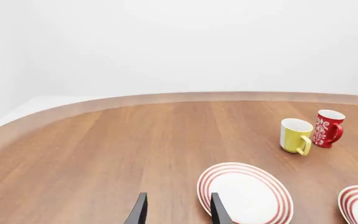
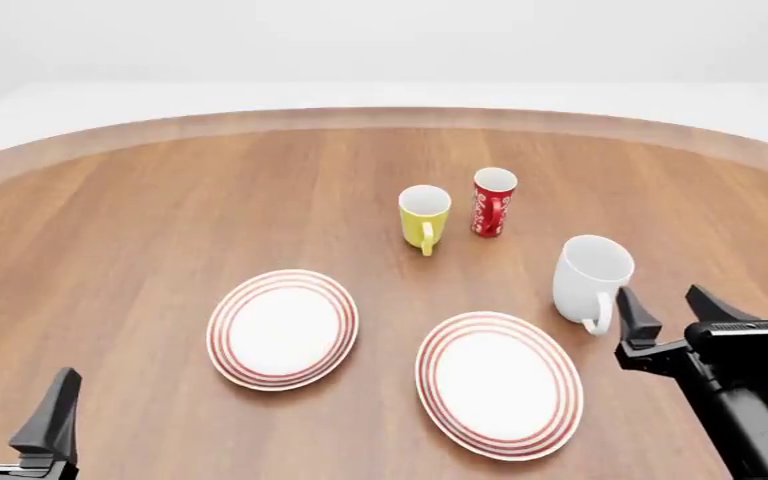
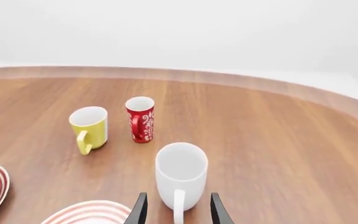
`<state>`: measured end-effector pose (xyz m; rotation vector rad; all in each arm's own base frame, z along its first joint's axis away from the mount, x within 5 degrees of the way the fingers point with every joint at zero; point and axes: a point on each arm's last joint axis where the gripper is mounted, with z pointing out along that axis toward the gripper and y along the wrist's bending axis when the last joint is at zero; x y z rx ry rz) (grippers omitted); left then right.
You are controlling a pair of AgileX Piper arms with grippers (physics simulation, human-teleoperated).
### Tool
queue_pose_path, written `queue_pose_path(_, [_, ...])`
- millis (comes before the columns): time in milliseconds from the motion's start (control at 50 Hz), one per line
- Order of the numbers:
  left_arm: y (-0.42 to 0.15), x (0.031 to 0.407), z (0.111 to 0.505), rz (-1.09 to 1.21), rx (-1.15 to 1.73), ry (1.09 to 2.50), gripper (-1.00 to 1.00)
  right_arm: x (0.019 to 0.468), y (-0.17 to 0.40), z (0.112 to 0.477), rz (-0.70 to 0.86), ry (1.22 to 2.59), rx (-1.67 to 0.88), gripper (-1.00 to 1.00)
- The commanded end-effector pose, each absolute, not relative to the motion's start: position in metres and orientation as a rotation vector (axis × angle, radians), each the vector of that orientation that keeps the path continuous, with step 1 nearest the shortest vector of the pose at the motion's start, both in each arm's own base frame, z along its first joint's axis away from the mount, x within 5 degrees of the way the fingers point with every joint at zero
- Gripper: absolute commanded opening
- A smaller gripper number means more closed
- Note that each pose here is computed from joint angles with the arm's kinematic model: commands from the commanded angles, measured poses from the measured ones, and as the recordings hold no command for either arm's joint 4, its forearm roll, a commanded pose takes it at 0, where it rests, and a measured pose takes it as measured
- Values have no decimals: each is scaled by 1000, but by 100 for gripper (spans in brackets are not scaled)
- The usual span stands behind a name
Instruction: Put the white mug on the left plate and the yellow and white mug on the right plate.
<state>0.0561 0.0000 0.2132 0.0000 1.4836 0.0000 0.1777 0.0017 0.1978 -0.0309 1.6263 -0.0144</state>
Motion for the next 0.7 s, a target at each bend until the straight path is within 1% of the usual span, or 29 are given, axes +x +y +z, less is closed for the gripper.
queue_pose_path(20, [0,56,213,0,0,1484,100,195,2,188,-10,1650,-27,100])
queue_pose_path(700, [0,56,213,0,0,1484,100,227,-2,158,-8,1742,7,100])
